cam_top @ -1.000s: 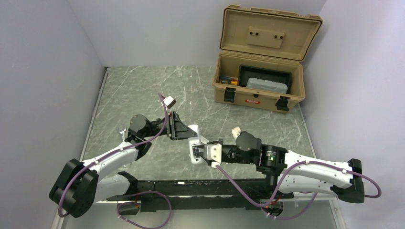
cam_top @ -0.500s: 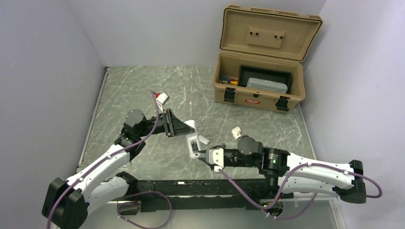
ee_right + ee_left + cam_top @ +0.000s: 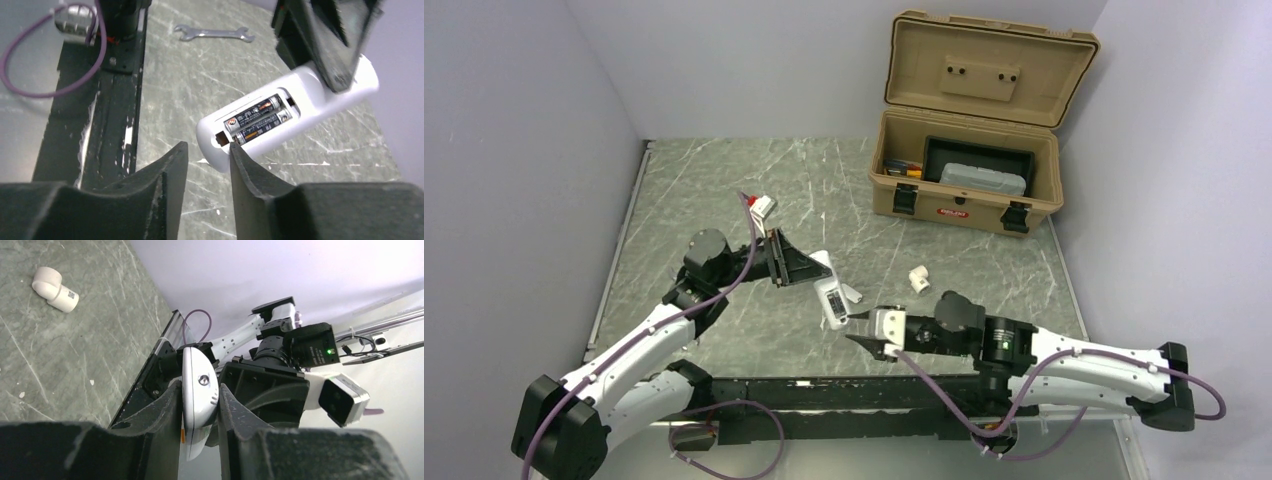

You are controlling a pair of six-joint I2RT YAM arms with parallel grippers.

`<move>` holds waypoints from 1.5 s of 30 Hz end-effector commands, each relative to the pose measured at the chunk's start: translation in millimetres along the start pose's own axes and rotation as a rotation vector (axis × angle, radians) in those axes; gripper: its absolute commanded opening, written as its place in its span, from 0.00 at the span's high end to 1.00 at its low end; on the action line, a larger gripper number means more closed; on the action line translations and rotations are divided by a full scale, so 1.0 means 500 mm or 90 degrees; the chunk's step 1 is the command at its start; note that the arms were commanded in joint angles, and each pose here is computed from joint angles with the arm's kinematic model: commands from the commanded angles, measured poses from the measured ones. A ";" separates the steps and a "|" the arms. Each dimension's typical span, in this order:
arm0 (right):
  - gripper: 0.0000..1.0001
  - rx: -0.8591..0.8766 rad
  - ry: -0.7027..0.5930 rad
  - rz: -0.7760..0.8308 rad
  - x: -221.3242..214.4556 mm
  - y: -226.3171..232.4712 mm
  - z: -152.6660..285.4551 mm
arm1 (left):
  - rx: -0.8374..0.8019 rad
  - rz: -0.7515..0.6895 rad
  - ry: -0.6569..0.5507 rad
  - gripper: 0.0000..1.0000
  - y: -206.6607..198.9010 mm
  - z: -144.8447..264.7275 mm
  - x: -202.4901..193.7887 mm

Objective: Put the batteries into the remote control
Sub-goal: Load the battery into the remote control.

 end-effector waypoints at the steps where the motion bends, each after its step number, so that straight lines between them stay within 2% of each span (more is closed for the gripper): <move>1: 0.58 -0.129 -0.030 -0.101 -0.012 -0.022 0.029 | -0.067 -0.012 0.016 1.00 -0.053 0.004 -0.001; 4: 0.52 -0.206 -0.077 -0.169 -0.006 -0.043 0.041 | -0.068 -0.010 0.017 1.00 -0.050 0.004 -0.002; 10: 0.46 -0.212 -0.130 -0.271 0.006 -0.051 0.034 | -0.066 -0.012 0.016 1.00 -0.049 0.003 -0.002; 16: 0.36 -0.294 -0.213 -0.415 0.026 -0.087 0.060 | -0.064 -0.017 0.015 1.00 -0.047 0.005 -0.003; 21: 0.25 -0.363 -0.202 -0.550 0.024 -0.122 0.090 | -0.074 -0.021 0.015 1.00 -0.048 0.004 -0.003; 27: 0.26 -0.229 -0.198 -0.687 0.030 -0.115 0.053 | -0.112 -0.029 0.012 1.00 -0.063 0.004 -0.001; 31: 0.26 -0.144 -0.252 -0.691 0.052 -0.103 0.047 | -0.114 -0.030 0.011 1.00 -0.064 0.005 -0.002; 36: 0.25 -0.072 -0.243 -0.692 0.065 -0.096 0.032 | -0.110 -0.030 0.011 1.00 -0.063 0.006 -0.002; 40: 0.24 -0.062 -0.245 -0.694 0.064 -0.095 0.026 | -0.103 -0.029 0.011 1.00 -0.058 0.004 -0.002; 45: 0.32 -0.049 -0.232 -0.695 0.062 -0.093 0.018 | -0.089 -0.035 0.008 1.00 -0.054 0.004 0.000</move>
Point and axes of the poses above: each gripper's point midway between its finger pads, its own z axis back along the fingers, its own y axis along the line the jaws close on, x = y × z, the point moved 6 cm from there along z, back along the fingers, and after that the axes turned 3 degrees about z, right-handed, at the moved point
